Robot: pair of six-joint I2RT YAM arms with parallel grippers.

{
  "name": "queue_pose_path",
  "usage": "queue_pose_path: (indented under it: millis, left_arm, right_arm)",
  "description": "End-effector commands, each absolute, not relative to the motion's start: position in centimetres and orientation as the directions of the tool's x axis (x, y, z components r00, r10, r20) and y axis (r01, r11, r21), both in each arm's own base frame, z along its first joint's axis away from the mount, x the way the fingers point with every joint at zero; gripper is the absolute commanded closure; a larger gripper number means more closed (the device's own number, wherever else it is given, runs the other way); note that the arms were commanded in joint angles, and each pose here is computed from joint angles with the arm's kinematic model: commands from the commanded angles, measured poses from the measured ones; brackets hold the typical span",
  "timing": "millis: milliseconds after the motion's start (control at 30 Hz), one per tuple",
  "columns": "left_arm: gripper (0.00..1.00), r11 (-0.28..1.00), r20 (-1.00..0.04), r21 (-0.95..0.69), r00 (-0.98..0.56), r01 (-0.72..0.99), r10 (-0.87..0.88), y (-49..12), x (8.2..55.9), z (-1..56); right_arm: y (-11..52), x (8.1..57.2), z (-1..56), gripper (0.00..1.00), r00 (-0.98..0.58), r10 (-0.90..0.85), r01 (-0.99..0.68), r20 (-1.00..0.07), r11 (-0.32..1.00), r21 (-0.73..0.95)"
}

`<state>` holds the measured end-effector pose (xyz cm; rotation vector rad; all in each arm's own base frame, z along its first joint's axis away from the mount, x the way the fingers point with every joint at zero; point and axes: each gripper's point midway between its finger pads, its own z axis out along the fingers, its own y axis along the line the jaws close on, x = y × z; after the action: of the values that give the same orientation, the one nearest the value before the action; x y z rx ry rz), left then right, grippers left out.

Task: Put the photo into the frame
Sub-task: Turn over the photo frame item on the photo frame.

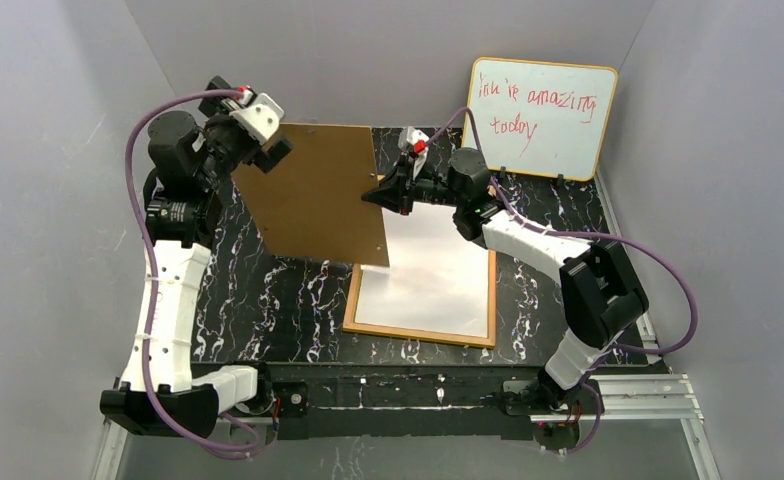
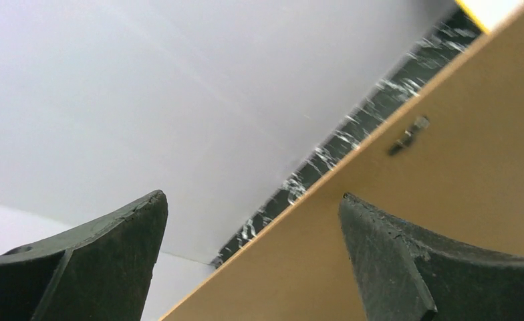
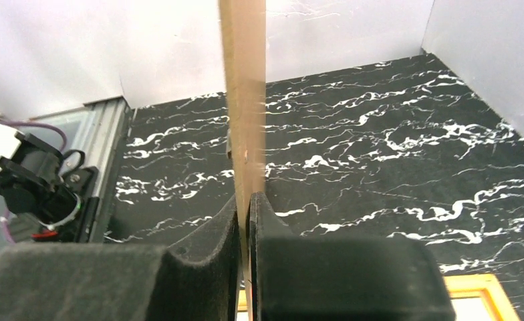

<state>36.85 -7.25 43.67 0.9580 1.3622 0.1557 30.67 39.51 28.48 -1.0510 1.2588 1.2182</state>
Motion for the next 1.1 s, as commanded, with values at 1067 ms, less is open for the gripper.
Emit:
queue_pose_path:
  millis: [1067]
  left_arm:
    - [0.02,0.876,-0.786,0.296,-0.424,0.382,0.45,4.4,38.6,23.7]
  right_arm:
    - [23.1,34.4,29.4,0.99,-0.821,0.421,-0.384,-0.384,0.09,0.919]
